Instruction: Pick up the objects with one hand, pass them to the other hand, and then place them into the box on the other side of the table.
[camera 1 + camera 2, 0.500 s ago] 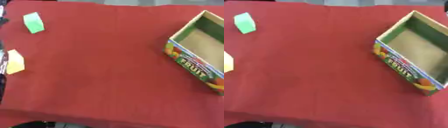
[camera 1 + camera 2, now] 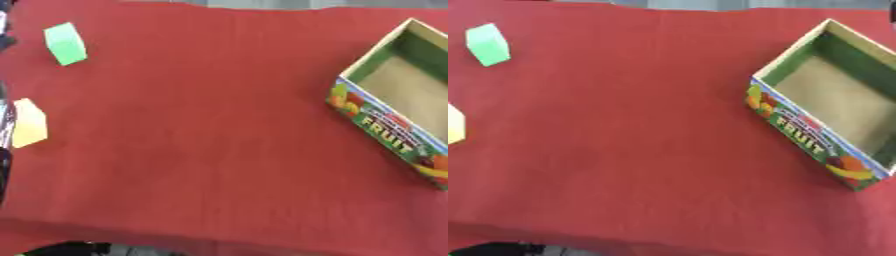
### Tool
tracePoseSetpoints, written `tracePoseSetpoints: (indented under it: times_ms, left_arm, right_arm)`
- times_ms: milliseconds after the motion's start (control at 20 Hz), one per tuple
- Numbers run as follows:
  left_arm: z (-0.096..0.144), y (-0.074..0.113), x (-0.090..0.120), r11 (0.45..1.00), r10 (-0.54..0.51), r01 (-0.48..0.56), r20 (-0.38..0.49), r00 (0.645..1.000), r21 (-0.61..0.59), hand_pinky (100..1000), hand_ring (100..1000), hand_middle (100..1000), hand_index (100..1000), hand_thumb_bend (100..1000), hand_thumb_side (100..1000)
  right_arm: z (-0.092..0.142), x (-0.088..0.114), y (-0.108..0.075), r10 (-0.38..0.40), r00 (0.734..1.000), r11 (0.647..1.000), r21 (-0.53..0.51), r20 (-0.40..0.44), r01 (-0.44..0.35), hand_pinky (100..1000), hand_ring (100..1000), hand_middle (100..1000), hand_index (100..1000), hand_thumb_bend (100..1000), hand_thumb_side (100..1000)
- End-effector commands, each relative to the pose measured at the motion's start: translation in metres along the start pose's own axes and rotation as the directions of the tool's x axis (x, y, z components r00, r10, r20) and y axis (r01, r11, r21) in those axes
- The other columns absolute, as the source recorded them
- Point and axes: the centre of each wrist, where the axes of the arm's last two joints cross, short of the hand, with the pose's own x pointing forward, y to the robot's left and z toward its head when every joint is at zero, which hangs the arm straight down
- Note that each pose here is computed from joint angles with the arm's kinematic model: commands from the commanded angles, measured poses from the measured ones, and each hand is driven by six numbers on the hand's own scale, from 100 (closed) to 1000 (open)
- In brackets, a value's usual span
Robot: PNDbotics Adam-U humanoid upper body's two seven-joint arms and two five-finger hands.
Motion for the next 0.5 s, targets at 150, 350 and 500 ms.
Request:
tracePoseSetpoints:
  times_ms: [150, 350, 500]
  left_arm:
    - [-0.01, 0.016, 0.017, 0.999, -0.053, 0.053, 0.054, 0.997, 0.006, 747, 735, 678, 832, 916, 585]
    - [-0.015, 0.03, 0.026, 0.983, -0.178, 0.181, 0.08, 0.981, -0.031, 759, 744, 688, 846, 929, 578]
    - [-0.016, 0.041, 0.029, 0.944, -0.312, 0.318, 0.079, 0.947, -0.086, 780, 762, 693, 859, 960, 579]
  right_arm:
    - [-0.005, 0.017, -0.007, 0.022, 0.998, 1.0, 0.007, 0.055, -0.022, 795, 808, 787, 811, 398, 351]
    - [-0.006, 0.019, -0.009, 0.035, 0.998, 0.999, 0.009, 0.06, -0.035, 795, 808, 788, 812, 396, 351]
    - [-0.006, 0.021, -0.012, 0.05, 0.997, 0.999, 0.012, 0.065, -0.05, 796, 808, 787, 812, 402, 352]
